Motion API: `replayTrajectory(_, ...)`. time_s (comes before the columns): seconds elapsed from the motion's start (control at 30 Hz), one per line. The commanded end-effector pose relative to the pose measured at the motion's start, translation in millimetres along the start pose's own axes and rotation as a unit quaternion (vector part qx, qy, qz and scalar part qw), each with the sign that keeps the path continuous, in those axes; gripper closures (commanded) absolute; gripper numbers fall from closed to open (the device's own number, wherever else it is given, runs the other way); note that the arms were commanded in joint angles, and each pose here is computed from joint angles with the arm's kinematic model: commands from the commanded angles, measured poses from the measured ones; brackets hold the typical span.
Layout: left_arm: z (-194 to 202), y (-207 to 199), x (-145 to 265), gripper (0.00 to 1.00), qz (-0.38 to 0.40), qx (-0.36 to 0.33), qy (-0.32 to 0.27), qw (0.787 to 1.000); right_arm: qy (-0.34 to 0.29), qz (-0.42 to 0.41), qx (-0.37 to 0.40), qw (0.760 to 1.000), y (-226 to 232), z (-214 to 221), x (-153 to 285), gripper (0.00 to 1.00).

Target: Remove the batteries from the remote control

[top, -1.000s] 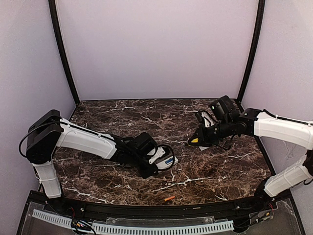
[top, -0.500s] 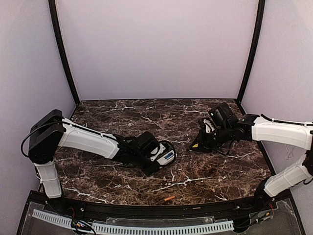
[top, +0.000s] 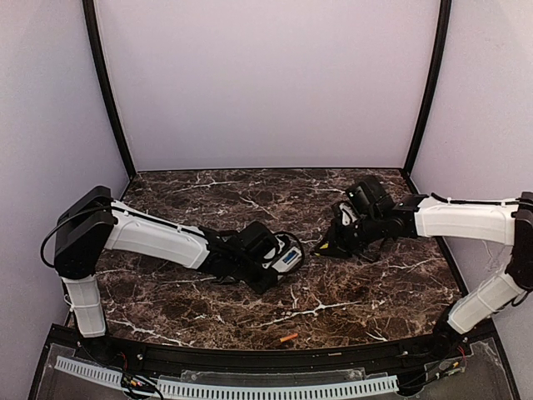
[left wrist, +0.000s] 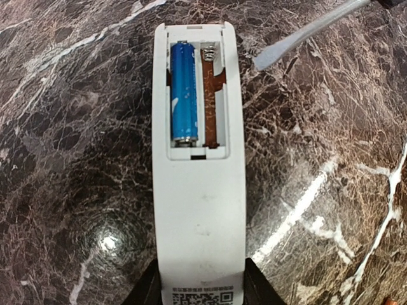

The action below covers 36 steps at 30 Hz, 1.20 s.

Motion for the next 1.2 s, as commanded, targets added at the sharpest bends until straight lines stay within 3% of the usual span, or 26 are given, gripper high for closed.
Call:
replayTrajectory(0.0,-6.7,-3.3,-1.1,0.9,-0.008,0.016,-0.002,1.0,-0.025,-0.031,-0.003,0.999,18.1,-16.4,-2.0,1.0)
replayTrajectory(1.17,-5.3,-6.4,-6.5,0.91,-0.009,0.023,0.014,1.0,-0.012,-0.007,-0.021,1.0,4.0,-19.9,-33.1,1.0)
Point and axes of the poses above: each gripper's point midway between its finger pads, its own x axis back along the fingers, its own y axis along the line the jaws close on, z = x × y, the point moved 4 cm from there along x, back along the fingers, and after that the axes turned 1 degree about -x, right-handed, at the moved point
